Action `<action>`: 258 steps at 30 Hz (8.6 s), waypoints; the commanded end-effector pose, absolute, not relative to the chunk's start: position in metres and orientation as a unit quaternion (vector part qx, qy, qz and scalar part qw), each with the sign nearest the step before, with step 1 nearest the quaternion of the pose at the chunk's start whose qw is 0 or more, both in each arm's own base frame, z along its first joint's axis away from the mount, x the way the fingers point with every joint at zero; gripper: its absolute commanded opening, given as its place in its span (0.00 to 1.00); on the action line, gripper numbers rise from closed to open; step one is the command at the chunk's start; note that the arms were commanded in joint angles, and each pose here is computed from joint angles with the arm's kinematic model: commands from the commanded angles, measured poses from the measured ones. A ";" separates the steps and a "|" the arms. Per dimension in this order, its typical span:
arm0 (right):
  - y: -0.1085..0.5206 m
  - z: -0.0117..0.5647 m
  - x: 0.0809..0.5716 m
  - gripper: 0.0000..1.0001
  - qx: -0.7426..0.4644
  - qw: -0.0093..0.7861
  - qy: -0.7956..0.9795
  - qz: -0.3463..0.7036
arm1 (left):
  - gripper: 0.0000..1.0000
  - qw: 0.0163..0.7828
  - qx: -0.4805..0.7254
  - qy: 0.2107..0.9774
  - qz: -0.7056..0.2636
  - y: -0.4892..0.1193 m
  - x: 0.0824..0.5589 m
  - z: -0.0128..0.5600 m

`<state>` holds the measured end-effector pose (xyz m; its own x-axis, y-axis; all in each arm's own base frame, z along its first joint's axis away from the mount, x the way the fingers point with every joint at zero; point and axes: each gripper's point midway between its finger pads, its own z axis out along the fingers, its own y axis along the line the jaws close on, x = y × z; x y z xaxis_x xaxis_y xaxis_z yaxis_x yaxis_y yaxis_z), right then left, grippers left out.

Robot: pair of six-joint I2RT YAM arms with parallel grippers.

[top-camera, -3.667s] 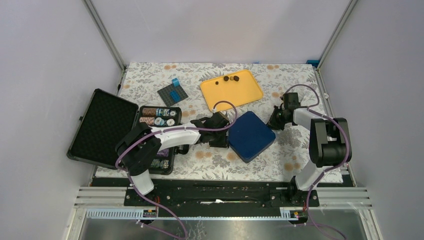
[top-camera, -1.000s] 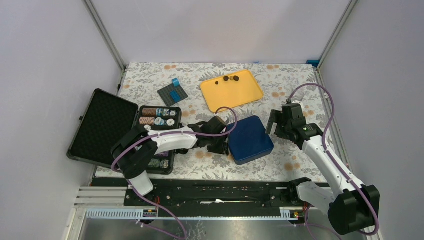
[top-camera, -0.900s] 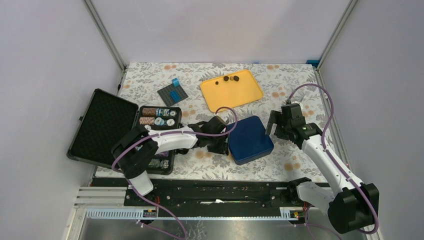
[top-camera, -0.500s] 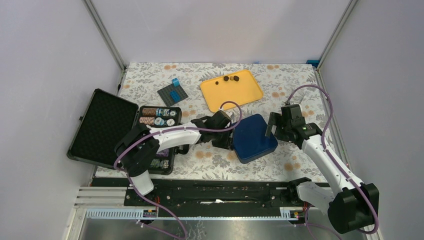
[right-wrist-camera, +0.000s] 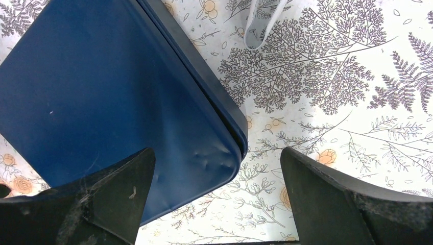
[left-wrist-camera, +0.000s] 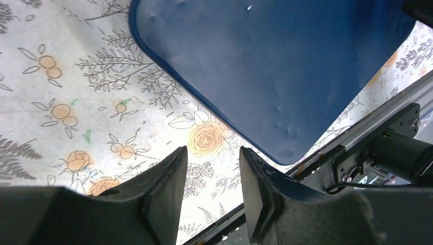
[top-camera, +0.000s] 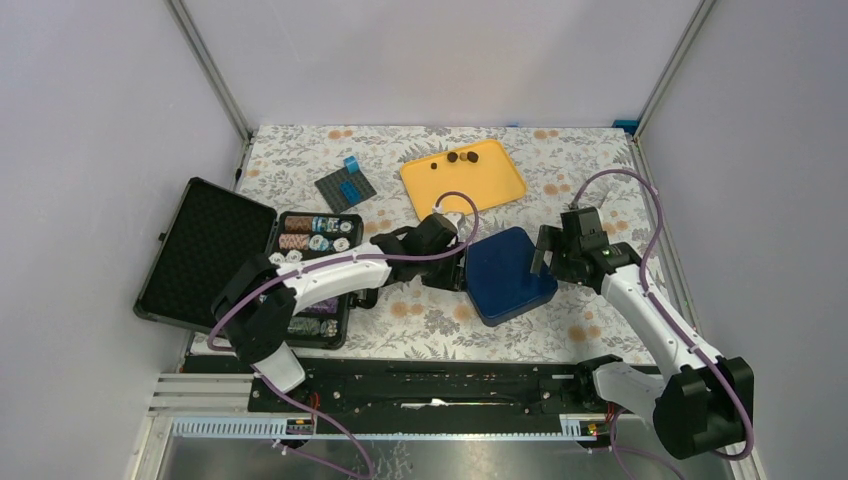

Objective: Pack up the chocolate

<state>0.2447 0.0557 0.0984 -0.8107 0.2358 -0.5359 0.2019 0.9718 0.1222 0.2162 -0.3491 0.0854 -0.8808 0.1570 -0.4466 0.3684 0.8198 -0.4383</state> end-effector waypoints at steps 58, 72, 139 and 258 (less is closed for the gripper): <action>0.030 0.080 0.305 0.79 0.377 0.305 0.836 0.257 | 0.44 0.218 0.058 0.950 -0.218 -0.305 0.221 0.062; 0.041 0.053 0.322 0.33 0.344 0.256 0.858 0.283 | 0.45 0.229 0.044 0.951 -0.202 -0.295 0.225 0.060; 0.041 0.114 0.263 0.50 0.256 0.352 0.889 0.144 | 0.46 0.271 0.069 0.951 -0.132 -0.267 0.257 0.086; 0.124 0.155 0.268 0.22 0.107 0.343 0.922 0.147 | 0.48 0.332 0.083 0.910 -0.233 -0.375 0.303 0.141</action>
<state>0.2668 0.1269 0.1512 -0.7598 0.2808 -0.5864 0.0769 0.9344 0.3479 0.2945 -0.3737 0.1594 -0.7758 -0.0115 -0.6309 0.3174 0.8570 -0.4060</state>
